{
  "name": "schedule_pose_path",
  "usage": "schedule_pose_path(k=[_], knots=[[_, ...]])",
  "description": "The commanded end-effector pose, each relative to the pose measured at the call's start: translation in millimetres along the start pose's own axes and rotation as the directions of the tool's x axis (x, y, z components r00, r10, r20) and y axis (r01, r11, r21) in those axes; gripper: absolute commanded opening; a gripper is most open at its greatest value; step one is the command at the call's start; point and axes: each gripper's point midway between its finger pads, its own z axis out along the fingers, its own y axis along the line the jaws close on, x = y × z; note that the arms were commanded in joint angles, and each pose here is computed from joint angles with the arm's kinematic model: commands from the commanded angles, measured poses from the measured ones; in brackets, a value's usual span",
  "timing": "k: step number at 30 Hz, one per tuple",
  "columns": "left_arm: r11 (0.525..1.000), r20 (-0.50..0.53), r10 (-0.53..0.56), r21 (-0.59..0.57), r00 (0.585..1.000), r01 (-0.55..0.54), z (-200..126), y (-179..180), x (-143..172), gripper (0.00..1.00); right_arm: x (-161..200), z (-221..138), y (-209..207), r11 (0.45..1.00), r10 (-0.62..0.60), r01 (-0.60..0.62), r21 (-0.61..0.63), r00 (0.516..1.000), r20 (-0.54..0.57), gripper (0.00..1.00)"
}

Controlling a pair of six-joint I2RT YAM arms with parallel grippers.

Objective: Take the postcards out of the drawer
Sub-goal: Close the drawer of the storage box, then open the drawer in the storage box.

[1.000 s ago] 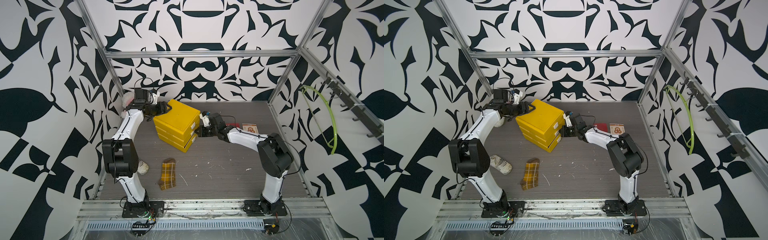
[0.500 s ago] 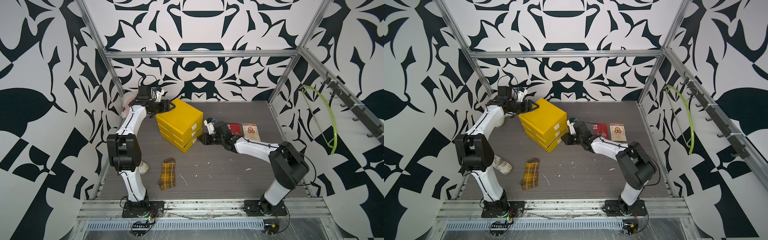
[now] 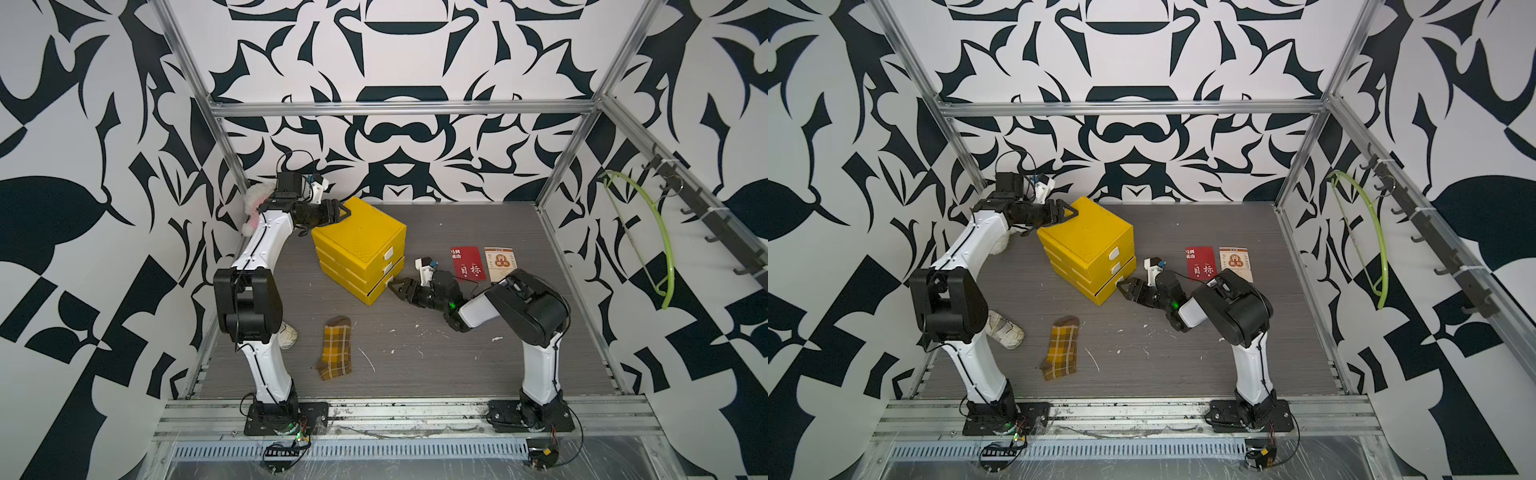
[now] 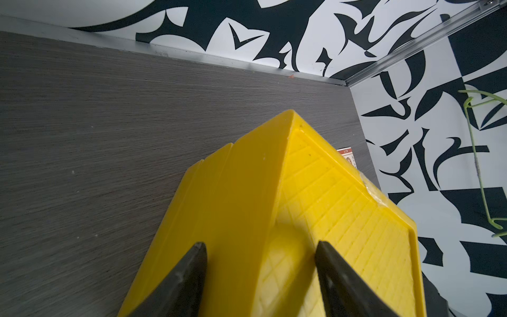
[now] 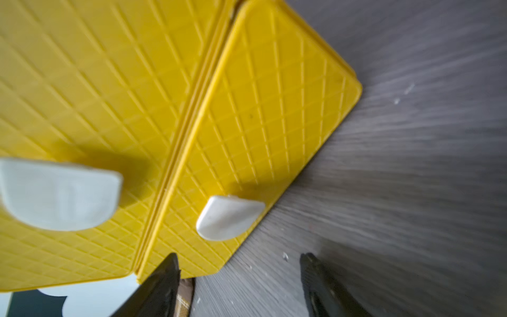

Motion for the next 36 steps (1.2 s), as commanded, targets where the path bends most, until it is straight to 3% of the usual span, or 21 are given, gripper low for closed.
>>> schedule_pose_path(k=[1,6,32,36], knots=[[0.998,-0.097,-0.052,-0.030,0.994,0.049,12,11,29,0.68,-25,-5,39,0.986,0.003,0.018,-0.163,0.992,0.125,0.64],[0.998,-0.100,-0.054,-0.033,0.993,0.051,13,12,30,0.68,-22,2,29,0.982,0.057,-0.031,-0.188,0.989,0.134,0.63],[0.998,-0.097,-0.046,-0.035,0.994,0.043,10,11,30,0.68,-9,26,27,0.977,0.109,-0.087,-0.196,0.989,0.103,0.58],[0.998,-0.098,-0.047,-0.034,0.994,0.044,9,11,30,0.68,-11,31,27,0.974,0.119,-0.096,-0.204,0.987,0.103,0.52]])
